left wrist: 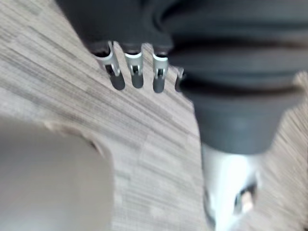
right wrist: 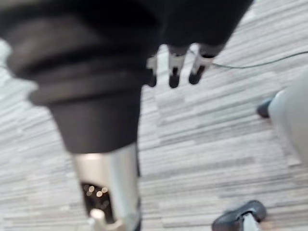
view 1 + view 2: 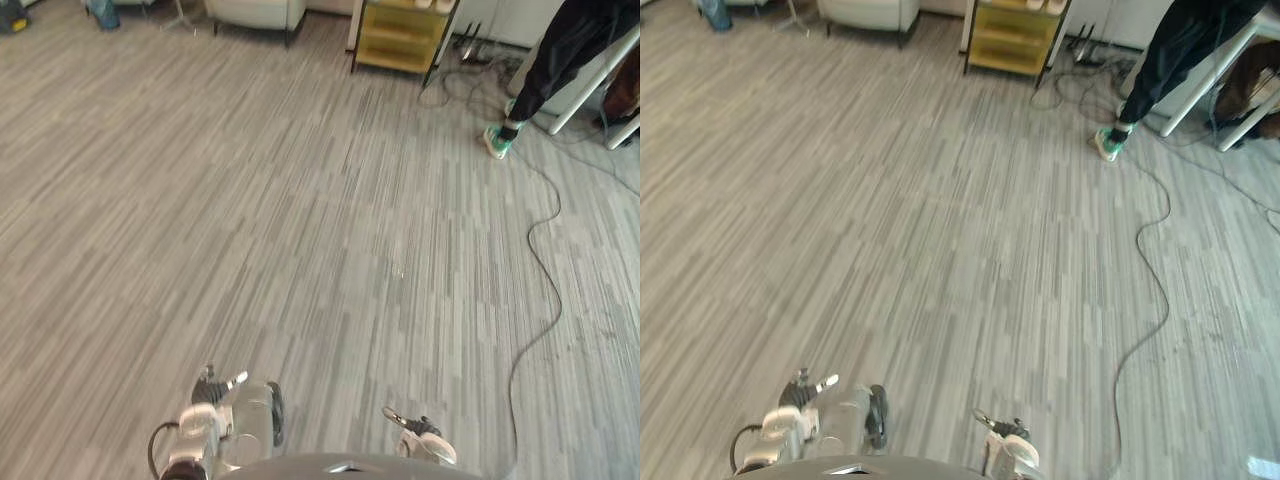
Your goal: Pick up cushions and gather them together orderly.
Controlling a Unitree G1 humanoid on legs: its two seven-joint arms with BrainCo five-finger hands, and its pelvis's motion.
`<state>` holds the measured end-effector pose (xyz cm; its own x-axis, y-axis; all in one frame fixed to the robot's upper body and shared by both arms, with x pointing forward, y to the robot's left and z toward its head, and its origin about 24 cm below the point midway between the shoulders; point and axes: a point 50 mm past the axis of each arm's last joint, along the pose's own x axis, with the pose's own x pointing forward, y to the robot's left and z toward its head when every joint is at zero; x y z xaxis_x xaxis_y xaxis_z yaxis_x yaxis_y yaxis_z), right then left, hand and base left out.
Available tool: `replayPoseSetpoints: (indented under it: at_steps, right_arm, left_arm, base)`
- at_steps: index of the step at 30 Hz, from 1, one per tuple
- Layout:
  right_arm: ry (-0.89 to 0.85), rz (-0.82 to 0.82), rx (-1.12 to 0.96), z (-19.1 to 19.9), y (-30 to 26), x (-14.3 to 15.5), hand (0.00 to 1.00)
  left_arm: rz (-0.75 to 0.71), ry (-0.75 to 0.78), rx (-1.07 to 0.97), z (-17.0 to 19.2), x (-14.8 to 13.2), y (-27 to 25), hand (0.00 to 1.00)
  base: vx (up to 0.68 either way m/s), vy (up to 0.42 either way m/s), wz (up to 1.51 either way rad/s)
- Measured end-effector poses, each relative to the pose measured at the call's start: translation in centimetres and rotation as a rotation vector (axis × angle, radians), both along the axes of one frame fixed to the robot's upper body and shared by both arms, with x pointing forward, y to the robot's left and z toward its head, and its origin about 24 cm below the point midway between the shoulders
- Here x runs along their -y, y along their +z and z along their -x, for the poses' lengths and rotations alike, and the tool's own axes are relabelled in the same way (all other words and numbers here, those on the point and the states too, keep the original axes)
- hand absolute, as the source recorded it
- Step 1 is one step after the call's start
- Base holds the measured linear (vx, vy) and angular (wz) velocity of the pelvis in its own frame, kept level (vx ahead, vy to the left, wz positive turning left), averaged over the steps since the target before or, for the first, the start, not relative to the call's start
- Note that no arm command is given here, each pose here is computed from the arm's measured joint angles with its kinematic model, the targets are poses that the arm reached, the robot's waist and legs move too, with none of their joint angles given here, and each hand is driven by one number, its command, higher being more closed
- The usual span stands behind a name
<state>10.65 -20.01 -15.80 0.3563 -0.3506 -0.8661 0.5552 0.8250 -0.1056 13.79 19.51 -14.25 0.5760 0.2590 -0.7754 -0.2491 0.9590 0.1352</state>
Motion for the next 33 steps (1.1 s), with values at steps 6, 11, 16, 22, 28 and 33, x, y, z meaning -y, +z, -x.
replayPoseSetpoints:
  at_steps: [6,11,16,22,28,33]
  right_arm:
    - [0.014,0.025,-0.018,0.6,0.0,1.0,0.00]
    - [0.004,0.037,0.026,-0.2,0.5,1.4,0.00]
    - [-0.015,0.051,0.065,-1.0,1.0,2.0,0.00]
    - [-0.037,0.071,0.067,-0.9,1.2,3.1,0.00]
    - [-0.087,0.057,0.021,1.1,0.6,3.3,0.00]
    - [-0.213,0.021,-0.022,2.7,0.0,3.4,0.00]
  left_arm:
    - [-0.001,-0.021,-0.098,1.6,-0.1,-0.9,0.00]
    - [0.019,-0.013,-0.118,2.0,0.5,-1.2,0.00]
    - [0.046,-0.008,-0.126,2.3,1.7,-1.4,0.00]
    - [0.097,-0.006,-0.139,2.8,3.6,-1.7,0.00]
    - [0.084,0.004,-0.110,2.6,2.6,-1.4,0.00]
    - [0.065,-0.037,-0.080,1.8,2.5,-1.1,0.00]
  base:
    - [0.45,0.089,0.00]
    - [0.35,-0.033,0.01]
    - [0.51,-0.252,0.52]
    - [0.43,-0.224,0.07]
    - [0.29,-0.077,0.05]
    - [0.31,0.141,-0.33]
